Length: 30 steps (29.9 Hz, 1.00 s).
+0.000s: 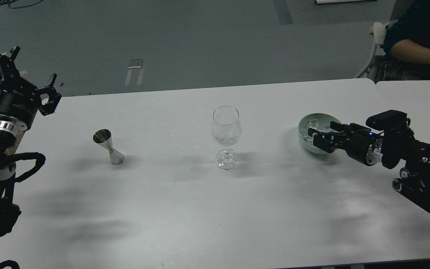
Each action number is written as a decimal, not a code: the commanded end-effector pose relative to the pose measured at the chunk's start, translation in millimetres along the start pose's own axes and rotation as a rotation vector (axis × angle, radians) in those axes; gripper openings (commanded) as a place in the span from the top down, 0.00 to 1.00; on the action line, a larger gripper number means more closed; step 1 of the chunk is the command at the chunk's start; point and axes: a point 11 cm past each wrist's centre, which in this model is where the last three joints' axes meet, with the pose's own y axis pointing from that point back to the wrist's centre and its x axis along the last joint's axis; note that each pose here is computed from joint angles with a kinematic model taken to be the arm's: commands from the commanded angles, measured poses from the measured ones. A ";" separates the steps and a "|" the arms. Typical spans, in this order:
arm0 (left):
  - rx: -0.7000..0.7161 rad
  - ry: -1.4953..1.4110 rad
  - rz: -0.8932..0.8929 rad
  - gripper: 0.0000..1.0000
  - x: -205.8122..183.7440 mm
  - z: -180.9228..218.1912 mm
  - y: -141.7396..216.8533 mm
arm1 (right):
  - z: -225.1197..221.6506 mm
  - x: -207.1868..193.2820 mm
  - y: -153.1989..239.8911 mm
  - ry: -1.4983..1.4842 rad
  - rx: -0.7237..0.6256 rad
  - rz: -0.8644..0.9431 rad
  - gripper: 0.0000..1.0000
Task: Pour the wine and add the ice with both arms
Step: 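Reach the right gripper into the green bowl and grasp ice cubes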
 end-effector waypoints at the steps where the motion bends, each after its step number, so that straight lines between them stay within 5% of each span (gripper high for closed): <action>1: -0.002 -0.001 -0.005 0.02 -1.6 0.7 -0.4 | 2.8 -1.7 1.2 -0.002 -0.012 -0.018 0.25; 15: -0.006 0.004 -0.006 0.02 -1.9 1.6 -0.5 | 8.4 9.5 -3.3 0.025 -0.040 -0.024 0.36; 30: -0.009 0.006 -0.004 0.02 -1.3 2.5 -0.4 | 4.8 10.5 -5.4 0.021 -0.026 -0.067 0.36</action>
